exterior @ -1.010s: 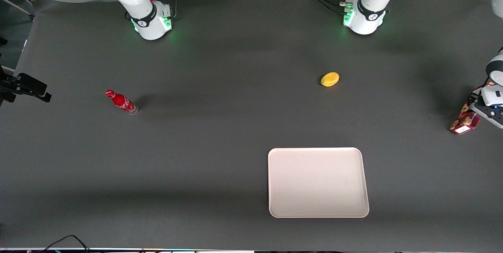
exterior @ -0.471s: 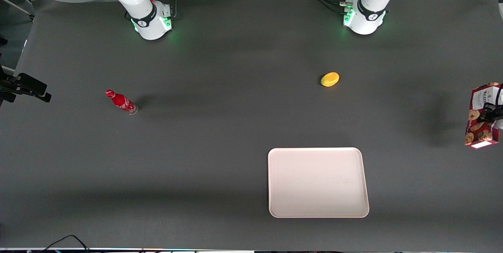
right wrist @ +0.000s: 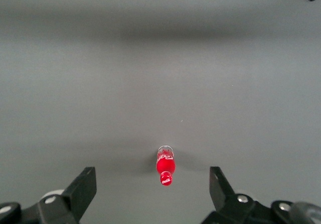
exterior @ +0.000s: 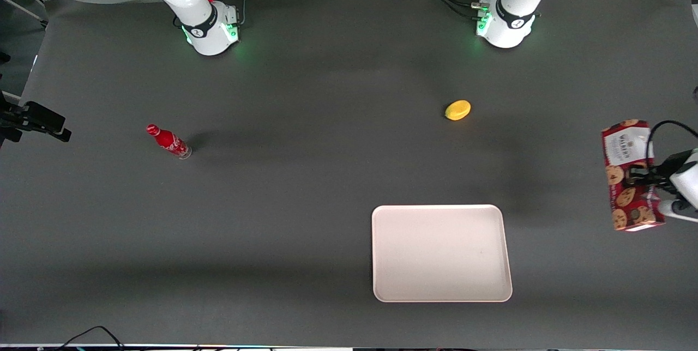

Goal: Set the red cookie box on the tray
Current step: 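Carry the held box over the white tray with the left gripper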

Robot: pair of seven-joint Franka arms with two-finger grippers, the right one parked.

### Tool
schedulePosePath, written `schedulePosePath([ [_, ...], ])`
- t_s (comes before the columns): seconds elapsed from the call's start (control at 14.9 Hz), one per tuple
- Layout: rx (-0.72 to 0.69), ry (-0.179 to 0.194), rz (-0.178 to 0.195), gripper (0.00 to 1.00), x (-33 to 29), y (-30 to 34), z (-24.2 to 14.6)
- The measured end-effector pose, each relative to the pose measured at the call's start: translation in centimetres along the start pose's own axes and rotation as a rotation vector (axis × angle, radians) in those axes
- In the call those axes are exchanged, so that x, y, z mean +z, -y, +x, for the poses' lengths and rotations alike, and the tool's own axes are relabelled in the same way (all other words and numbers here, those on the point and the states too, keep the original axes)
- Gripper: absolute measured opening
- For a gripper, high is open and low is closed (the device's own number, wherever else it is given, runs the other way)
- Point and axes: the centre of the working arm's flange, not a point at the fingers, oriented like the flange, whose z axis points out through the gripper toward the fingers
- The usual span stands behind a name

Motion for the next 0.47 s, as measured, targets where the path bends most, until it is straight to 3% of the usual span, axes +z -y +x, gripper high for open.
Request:
schedulePosePath([
  [0.27, -0.106, -0.015, -0.010, 0.12, -0.3, -9.8, 2.9],
  [0.47, -0.119, -0.017, -0.018, 0.12, 2.9, -15.6, 6.1],
])
